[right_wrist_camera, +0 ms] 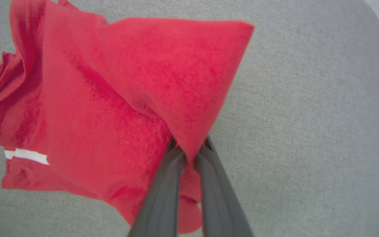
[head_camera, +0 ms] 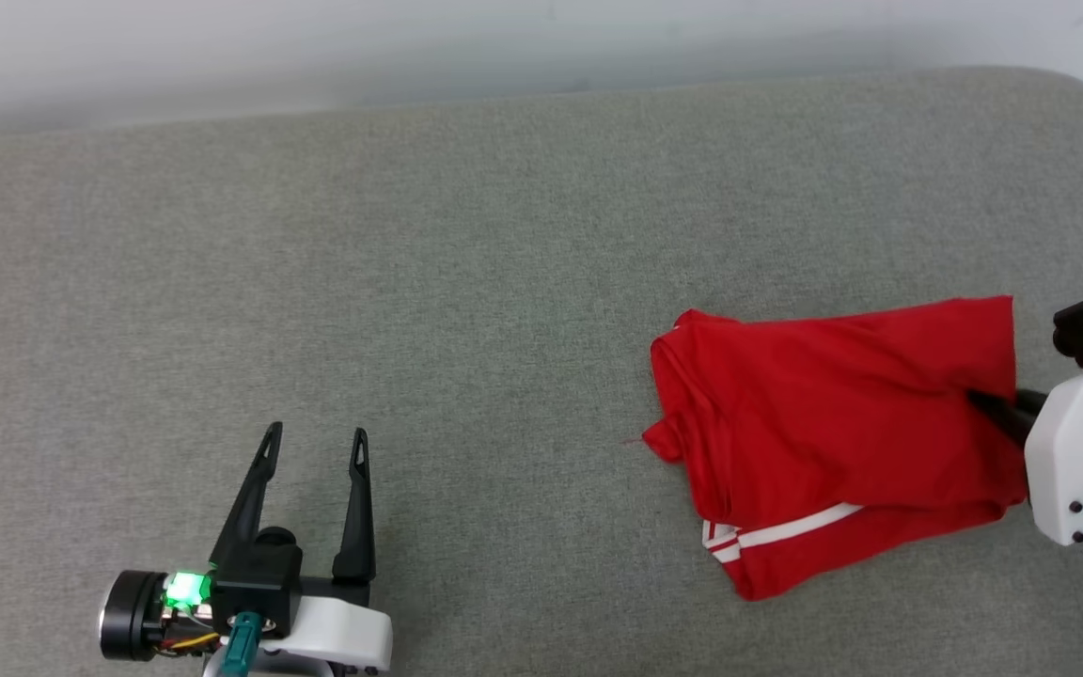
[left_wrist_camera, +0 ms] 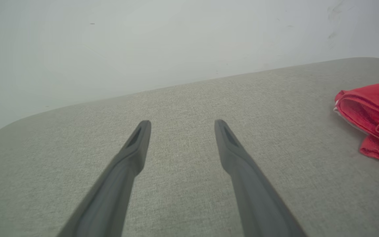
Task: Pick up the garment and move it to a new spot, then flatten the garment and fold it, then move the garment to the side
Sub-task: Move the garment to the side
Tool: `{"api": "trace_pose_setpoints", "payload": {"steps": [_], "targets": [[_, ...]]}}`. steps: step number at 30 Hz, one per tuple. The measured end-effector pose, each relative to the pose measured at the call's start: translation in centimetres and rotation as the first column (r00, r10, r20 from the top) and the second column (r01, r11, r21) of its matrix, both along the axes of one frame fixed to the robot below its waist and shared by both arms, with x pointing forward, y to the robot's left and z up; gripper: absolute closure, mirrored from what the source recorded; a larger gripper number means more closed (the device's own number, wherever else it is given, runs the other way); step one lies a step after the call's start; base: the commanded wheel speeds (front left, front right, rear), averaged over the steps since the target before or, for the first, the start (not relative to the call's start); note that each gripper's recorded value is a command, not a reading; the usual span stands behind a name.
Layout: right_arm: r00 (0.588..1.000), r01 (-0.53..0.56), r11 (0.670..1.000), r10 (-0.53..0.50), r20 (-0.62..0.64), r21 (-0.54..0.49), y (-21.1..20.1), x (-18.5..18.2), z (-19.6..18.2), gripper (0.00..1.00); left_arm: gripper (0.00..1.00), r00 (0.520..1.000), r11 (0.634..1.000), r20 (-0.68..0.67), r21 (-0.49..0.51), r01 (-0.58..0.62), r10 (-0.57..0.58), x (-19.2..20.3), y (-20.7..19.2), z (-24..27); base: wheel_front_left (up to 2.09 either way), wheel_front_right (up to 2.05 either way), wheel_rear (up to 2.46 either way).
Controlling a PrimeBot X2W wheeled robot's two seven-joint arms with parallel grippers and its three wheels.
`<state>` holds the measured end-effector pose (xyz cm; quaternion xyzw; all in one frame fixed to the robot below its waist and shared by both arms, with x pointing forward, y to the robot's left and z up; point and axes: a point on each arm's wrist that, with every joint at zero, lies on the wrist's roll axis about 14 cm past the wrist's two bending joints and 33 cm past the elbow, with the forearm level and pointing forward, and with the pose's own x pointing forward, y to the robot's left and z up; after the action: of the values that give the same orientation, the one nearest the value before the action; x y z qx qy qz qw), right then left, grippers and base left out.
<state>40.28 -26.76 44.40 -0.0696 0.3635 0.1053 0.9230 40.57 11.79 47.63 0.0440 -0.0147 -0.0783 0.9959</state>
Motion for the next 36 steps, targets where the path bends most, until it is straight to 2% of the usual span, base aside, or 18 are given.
{"api": "trace_pose_setpoints", "payload": {"steps": [6,11,20,30,36], "targets": [[0.998,0.053,0.995,-0.051,0.021,-0.085,-3.3,1.2,0.3,1.00,0.00,1.000,1.000,-0.007,0.010,0.028,-0.028,1.4,-0.6,-0.8,0.00,0.00,0.00],[0.986,0.164,0.973,-0.163,0.015,-0.160,-8.2,2.2,0.1,1.00,0.00,0.999,0.999,-0.006,0.015,0.044,-0.044,2.9,-0.9,-1.5,0.00,0.00,0.00],[0.946,0.320,0.907,-0.320,0.044,-0.274,-15.3,4.9,-0.3,1.00,0.00,0.998,0.997,-0.017,0.030,0.066,-0.065,6.0,-1.3,-3.9,0.00,0.00,0.00],[0.881,0.458,0.812,-0.468,0.063,-0.362,-21.4,6.8,-0.9,1.00,0.00,0.997,0.996,-0.025,0.045,0.074,-0.073,7.9,-1.1,-5.9,0.00,0.00,0.00],[0.857,0.500,0.787,-0.509,0.078,-0.360,-22.6,7.1,-1.1,1.00,0.00,0.998,0.996,-0.024,0.055,0.067,-0.066,7.9,-0.9,-6.1,0.00,0.00,0.00]]}}
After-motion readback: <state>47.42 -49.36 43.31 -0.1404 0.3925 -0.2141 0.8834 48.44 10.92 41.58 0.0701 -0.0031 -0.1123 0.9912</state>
